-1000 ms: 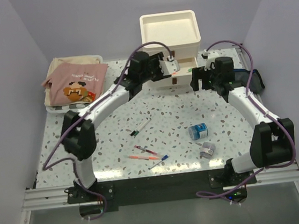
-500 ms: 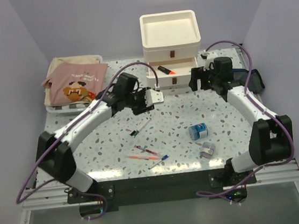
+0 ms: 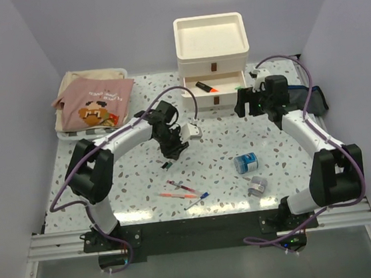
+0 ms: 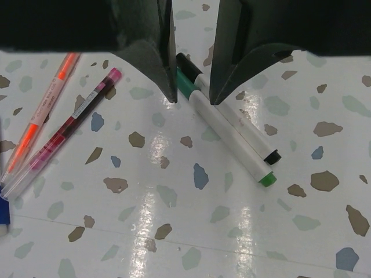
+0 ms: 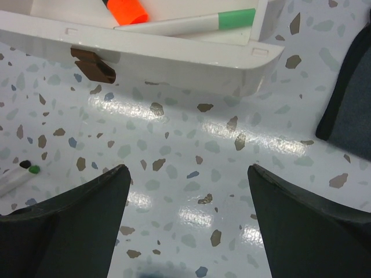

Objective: Sort the stationery into containers
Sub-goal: Pick up the pen from the center of the board.

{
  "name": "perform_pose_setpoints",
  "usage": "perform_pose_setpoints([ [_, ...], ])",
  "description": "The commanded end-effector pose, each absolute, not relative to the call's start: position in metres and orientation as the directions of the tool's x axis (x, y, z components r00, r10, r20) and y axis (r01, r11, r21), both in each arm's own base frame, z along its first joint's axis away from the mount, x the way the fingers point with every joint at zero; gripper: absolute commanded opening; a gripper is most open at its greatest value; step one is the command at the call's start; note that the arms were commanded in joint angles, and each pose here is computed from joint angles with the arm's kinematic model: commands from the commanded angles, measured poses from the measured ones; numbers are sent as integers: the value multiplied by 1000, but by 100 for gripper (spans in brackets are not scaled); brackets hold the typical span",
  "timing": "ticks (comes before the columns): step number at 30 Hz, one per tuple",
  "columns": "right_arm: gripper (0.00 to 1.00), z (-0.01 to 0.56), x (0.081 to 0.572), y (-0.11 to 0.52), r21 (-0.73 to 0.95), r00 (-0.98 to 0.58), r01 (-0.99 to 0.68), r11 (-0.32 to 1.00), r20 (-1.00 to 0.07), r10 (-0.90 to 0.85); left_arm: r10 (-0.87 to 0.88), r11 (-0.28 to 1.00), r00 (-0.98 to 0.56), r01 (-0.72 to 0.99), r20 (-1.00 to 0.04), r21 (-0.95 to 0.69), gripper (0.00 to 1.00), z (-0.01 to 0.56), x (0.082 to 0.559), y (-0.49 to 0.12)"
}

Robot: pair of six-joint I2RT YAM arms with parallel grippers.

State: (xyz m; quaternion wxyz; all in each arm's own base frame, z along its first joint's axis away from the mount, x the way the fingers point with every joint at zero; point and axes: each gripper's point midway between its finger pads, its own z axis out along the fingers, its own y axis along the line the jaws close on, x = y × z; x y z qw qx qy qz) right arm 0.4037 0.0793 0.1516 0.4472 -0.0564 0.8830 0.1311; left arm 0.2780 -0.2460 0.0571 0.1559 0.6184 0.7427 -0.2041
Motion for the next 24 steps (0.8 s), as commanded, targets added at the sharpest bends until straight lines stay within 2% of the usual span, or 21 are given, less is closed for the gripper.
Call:
perform_pose_setpoints([
  [1, 86, 171, 404, 82, 193, -543, -235, 953, -839, 36, 845, 194, -199, 979, -496, -63, 33, 57, 288, -247],
  [10, 86, 169, 406, 81, 190, -547, -230, 954, -836, 34, 858, 258, -221, 966, -463, 16, 30, 42, 317, -247],
  [24, 86, 163, 406, 79, 177, -563, -228, 957, -826, 19, 862, 299, -280, 954, -423, -22, 25, 7, 319, -246],
])
